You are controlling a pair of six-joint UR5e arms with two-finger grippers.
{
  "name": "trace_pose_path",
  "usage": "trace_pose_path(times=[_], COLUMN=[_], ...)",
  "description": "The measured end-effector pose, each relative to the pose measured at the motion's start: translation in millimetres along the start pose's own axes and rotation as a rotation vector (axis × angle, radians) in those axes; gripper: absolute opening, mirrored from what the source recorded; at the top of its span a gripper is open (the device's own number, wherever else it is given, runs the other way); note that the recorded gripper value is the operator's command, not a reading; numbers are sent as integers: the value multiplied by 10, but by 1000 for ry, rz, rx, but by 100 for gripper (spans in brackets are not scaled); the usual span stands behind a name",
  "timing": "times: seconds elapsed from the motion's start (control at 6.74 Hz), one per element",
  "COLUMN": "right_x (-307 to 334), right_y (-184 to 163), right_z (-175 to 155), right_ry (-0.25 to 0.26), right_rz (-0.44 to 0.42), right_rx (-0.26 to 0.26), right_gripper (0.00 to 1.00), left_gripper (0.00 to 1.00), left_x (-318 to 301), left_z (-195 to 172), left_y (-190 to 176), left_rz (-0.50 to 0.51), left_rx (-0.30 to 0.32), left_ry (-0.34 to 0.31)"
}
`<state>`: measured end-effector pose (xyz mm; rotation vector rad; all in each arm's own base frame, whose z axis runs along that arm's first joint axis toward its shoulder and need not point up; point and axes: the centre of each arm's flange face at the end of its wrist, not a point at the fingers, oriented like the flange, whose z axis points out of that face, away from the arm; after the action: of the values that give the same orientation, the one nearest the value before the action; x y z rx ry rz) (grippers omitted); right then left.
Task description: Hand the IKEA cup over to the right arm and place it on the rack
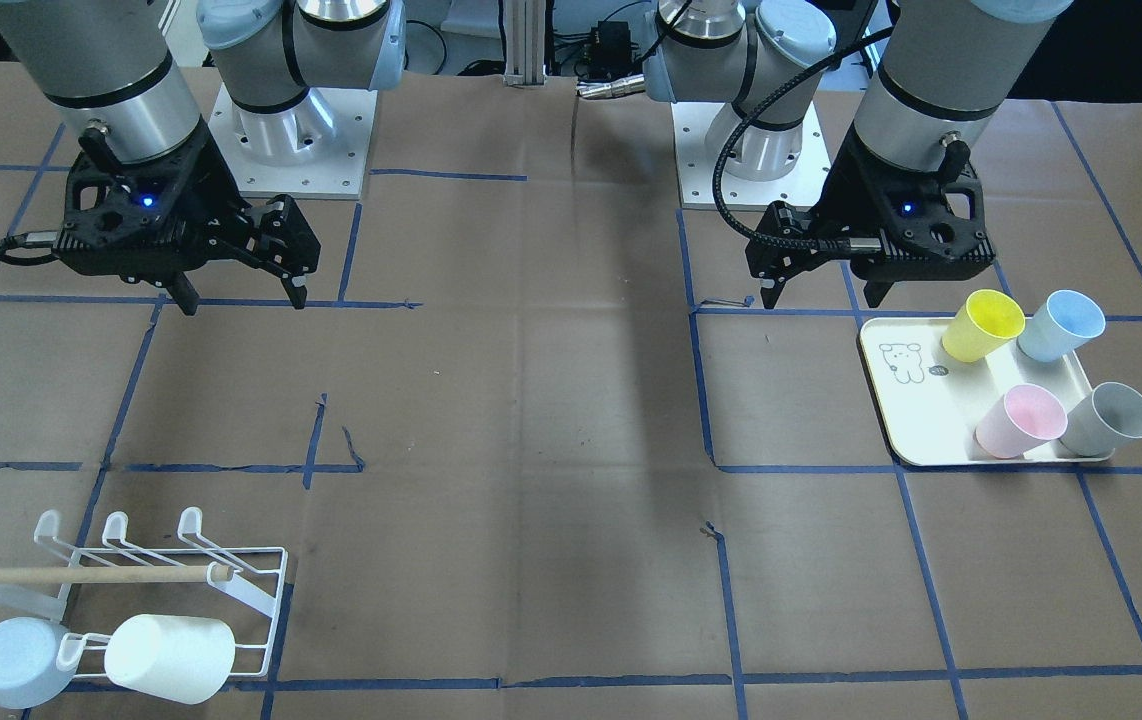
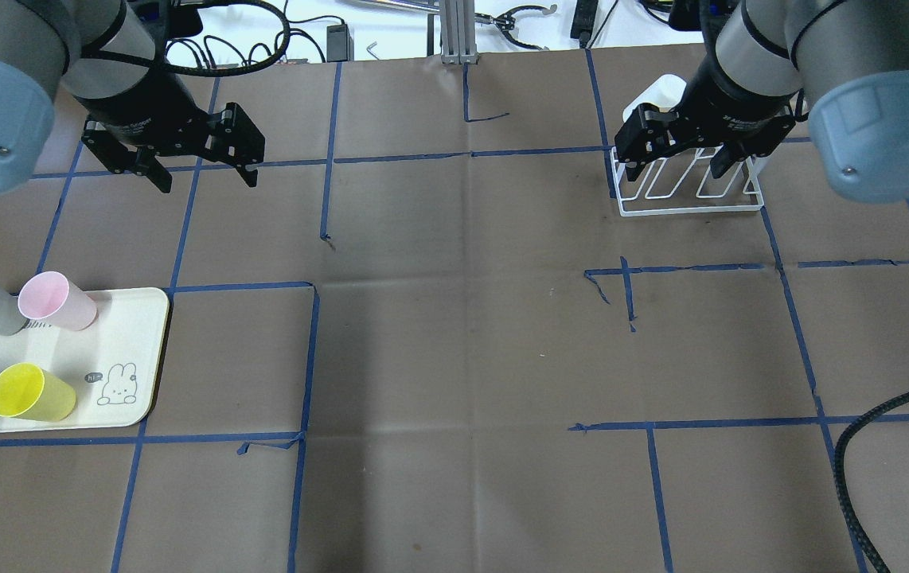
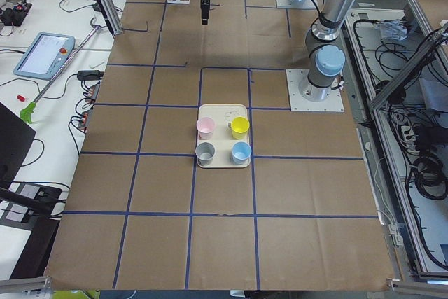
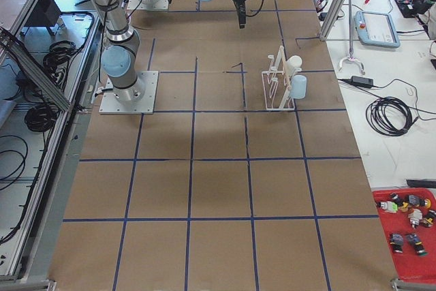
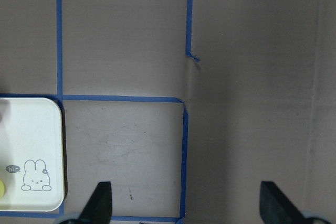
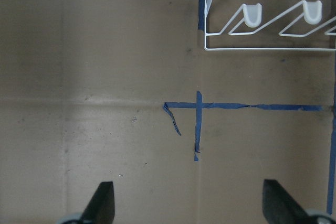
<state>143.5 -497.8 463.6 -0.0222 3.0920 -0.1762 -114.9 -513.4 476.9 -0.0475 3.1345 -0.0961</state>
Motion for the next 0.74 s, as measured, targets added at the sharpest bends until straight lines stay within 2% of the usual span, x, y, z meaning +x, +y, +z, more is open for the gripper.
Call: trace_pose_path(times=[0.44,0.74], right_x=[-100,-106], right_y=[181,320], right_z=[-125,-283], right_ry=[31,31], right_rz=[28,30], right_rx=[-46,-42], right_gripper=[100,100], left_gripper=[99,99], left_x=[-1,-1], left_z=[38,45], left_y=[-18,-22], left_rz=[0,0], left_rx=[-7,-8], left_ry=[-1,-1])
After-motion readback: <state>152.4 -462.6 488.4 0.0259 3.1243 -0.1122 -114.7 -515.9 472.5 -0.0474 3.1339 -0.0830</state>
